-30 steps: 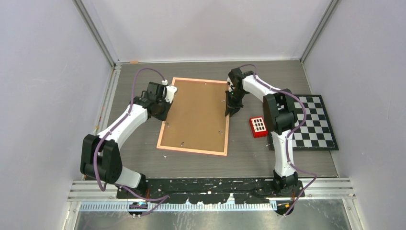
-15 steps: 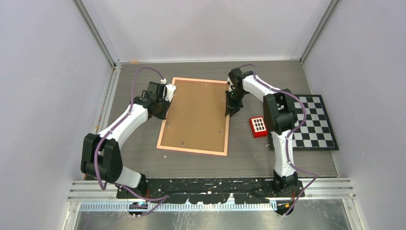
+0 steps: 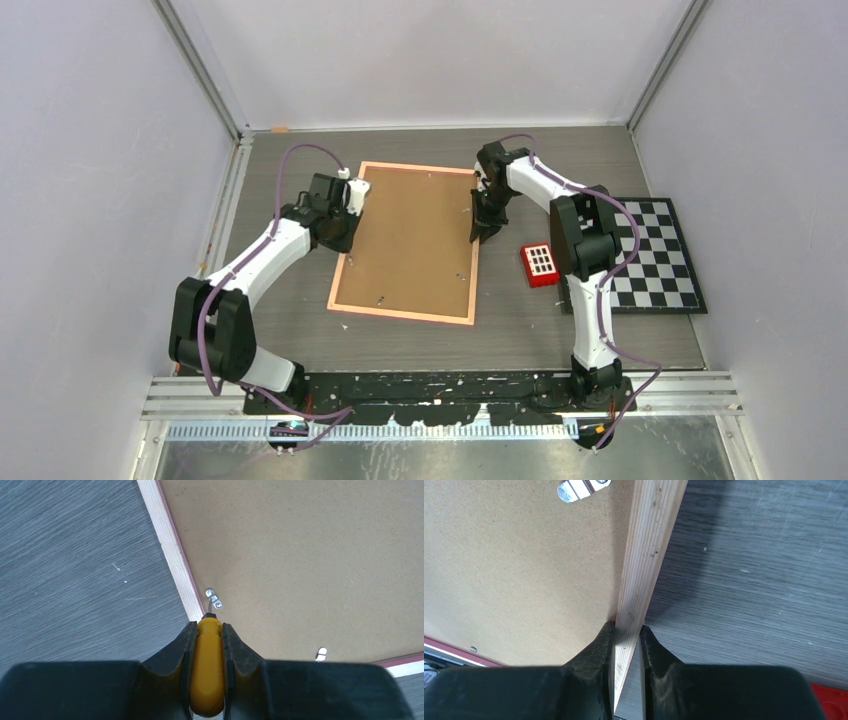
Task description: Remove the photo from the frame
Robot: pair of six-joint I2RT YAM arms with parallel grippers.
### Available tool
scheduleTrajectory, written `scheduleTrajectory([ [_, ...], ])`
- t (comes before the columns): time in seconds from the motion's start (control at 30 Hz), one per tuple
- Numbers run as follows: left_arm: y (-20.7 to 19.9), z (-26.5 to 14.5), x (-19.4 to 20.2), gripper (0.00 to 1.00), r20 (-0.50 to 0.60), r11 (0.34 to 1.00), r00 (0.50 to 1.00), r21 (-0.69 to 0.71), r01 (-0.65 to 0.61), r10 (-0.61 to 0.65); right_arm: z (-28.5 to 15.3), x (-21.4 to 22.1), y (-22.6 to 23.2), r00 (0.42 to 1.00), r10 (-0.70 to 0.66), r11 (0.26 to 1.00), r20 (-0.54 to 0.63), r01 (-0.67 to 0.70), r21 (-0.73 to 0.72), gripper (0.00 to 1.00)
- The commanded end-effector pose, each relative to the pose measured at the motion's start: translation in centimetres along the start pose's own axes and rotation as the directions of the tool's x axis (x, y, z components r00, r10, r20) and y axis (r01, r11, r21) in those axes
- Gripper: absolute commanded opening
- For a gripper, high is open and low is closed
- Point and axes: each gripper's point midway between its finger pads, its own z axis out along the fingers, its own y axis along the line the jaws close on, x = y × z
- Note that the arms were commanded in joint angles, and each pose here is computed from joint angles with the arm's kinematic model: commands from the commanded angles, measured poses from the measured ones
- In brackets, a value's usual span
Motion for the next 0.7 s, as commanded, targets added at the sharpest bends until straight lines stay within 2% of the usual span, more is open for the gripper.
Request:
scheduleTrajectory([
  [0.0,0.8,0.1,-0.2,0.0,0.009,0.999,1.0,-0.053,0.006,-0.006,1.4,-0.4,-0.9,0.999,-0.033,0.999,0.008,0.033,0.041,0.01],
  [0.3,0.9,1.1,0.2,0.0,-0.011,0.998,1.0,-0.06,0.001,-0.001,1.5,-0.4,-1.0,0.999,-0.032,0.999,0.007,0.031,0.043,0.01],
  [0.43,-1.1,1.7,0.2,0.0,-0.014,0.999,1.0,0.034,-0.008,0.008,1.6,-0.4,-1.0,1.0,-0.03,0.999,0.006,0.029,0.042,0.0],
  [0.67,-4.2,1.3,0.7,0.0,0.001,0.984,0.995,0.151,-0.094,0.095,1.7,-0.4,-1.0,1.0,-0.027,0.999,0.004,0.026,0.042,0.01],
])
